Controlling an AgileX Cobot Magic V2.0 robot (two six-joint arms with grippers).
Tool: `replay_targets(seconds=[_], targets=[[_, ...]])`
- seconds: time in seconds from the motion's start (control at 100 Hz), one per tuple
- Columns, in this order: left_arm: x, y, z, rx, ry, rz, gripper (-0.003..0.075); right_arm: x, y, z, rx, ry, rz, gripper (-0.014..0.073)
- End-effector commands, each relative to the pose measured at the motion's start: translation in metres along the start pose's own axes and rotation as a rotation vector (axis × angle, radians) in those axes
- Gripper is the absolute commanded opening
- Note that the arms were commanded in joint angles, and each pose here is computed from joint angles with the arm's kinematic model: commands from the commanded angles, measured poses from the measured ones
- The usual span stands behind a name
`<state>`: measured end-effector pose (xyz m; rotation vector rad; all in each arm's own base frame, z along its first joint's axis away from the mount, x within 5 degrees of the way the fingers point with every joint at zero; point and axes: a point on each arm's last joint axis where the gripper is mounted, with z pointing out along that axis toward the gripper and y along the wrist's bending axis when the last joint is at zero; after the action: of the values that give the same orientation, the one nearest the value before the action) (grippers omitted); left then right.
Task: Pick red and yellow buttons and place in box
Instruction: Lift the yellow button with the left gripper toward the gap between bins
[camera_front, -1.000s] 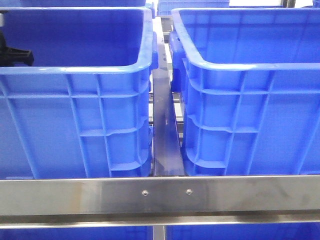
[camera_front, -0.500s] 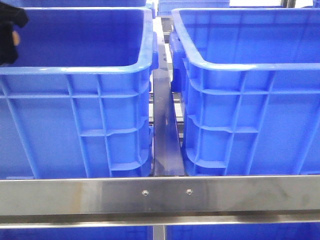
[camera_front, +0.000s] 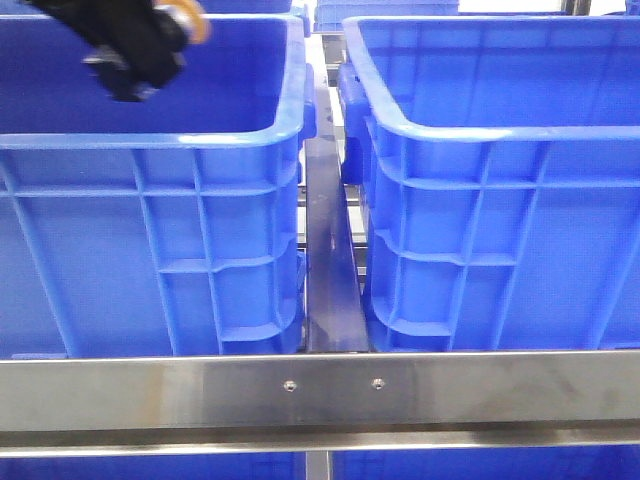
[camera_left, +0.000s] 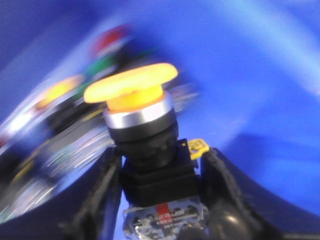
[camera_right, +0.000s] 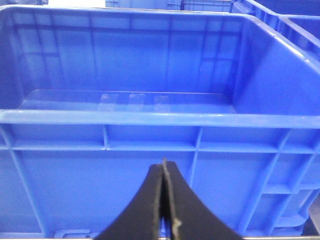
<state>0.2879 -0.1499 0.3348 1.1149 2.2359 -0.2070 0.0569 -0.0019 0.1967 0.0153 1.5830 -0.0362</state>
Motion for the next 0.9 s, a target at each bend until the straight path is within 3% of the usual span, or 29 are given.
replay_targets(seconds=[0.0, 0.25, 0.42, 0.89], targets=[[-0.020, -0.021, -0.021, 0.031, -0.135, 0.080, 0.0112, -0.014, 0.000, -0.003, 0.005, -0.120, -0.010, -0.0069], [-0.034, -0.064, -0.020, 0.144, -0.179, 0.195, 0.0112, -0.014, 0.000, -0.003, 0.005, -0.120, -0.010, -0.0069], [-0.039, -0.085, -0.021, 0.222, -0.209, 0.192, 0.0112, -0.014, 0.000, -0.003, 0.005, -0.120, -0.010, -0.0069], [-0.043, -0.106, -0.025, 0.353, -0.228, 0.146, 0.0112, -0.014, 0.000, -0.003, 0.005, -0.120, -0.010, -0.0069]])
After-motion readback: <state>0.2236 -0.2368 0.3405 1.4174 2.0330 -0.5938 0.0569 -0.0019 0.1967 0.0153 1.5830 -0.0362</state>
